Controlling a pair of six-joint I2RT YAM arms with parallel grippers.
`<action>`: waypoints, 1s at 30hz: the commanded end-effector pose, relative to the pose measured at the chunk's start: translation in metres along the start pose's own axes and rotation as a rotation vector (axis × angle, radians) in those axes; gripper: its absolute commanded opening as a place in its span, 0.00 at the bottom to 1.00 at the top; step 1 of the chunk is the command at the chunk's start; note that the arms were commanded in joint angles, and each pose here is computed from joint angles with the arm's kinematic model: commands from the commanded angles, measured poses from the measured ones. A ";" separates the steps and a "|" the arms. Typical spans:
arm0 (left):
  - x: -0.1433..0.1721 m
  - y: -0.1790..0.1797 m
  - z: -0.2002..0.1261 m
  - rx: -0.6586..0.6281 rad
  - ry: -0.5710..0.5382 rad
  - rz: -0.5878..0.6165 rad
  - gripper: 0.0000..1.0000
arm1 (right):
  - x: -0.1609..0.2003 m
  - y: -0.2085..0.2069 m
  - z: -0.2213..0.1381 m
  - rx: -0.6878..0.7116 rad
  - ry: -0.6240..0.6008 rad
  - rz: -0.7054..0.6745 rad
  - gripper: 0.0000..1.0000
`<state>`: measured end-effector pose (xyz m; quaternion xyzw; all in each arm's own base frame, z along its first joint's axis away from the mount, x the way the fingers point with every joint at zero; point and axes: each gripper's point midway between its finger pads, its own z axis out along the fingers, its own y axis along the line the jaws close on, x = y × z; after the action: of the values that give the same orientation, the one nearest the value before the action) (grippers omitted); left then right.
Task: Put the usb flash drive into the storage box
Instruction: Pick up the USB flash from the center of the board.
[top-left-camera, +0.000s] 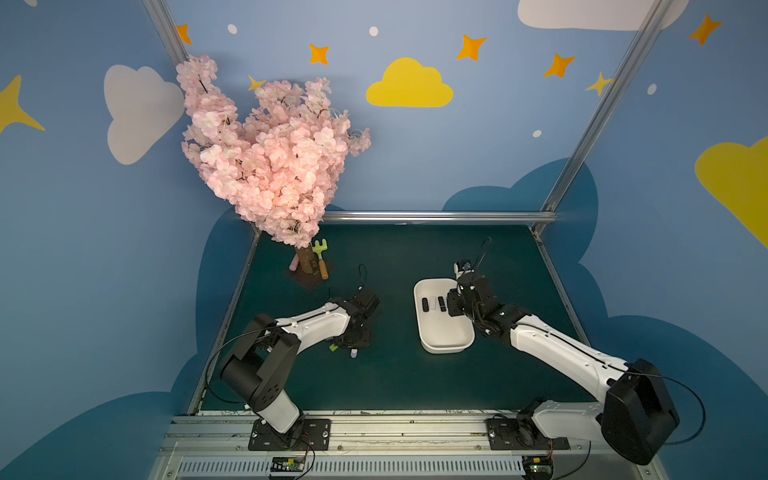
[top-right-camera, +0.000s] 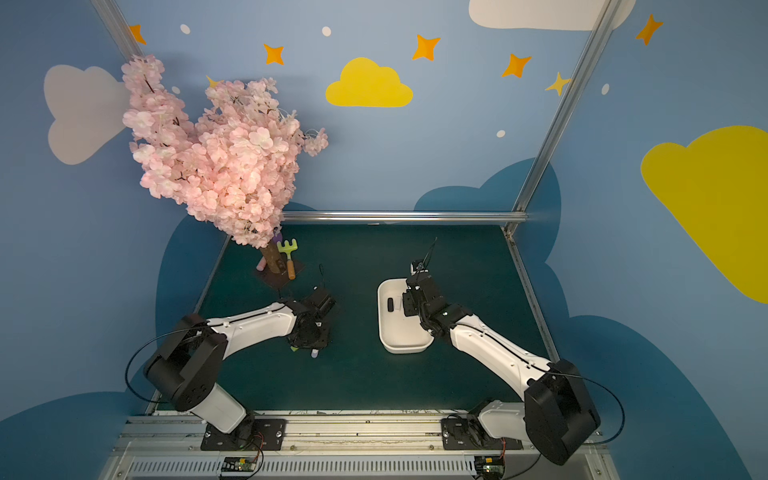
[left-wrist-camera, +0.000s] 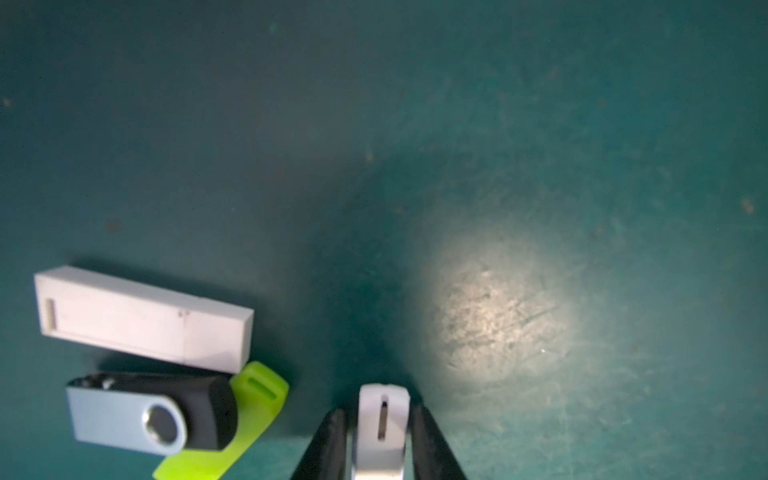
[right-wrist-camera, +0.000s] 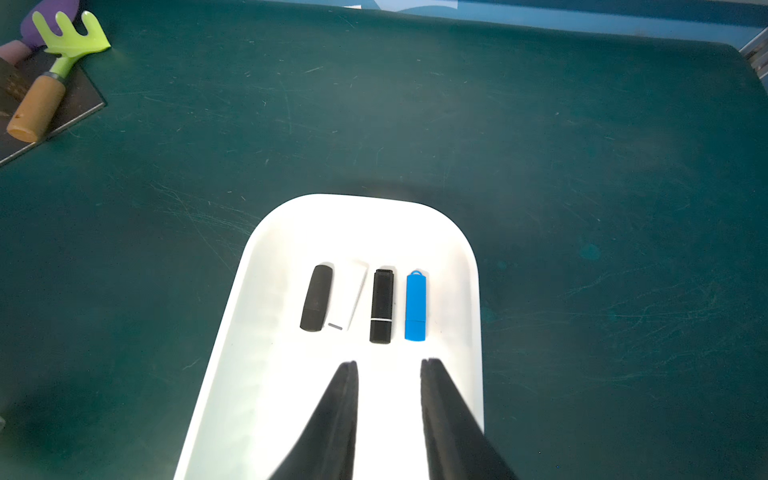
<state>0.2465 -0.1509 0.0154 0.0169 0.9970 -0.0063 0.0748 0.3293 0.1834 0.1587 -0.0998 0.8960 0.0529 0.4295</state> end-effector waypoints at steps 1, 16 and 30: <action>0.007 0.001 -0.008 0.012 0.013 -0.008 0.34 | -0.010 0.001 -0.001 0.004 -0.016 0.015 0.32; 0.021 0.004 -0.001 -0.012 0.058 0.006 0.29 | -0.009 0.001 0.002 0.007 -0.006 0.009 0.32; 0.008 -0.001 0.002 -0.027 0.031 0.008 0.21 | -0.009 0.001 0.001 0.006 -0.006 0.010 0.31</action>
<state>0.2332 -0.1514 0.0141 0.0221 0.9983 -0.0017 0.0537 0.3301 0.1841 0.1545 -0.1014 0.8986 0.0496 0.4240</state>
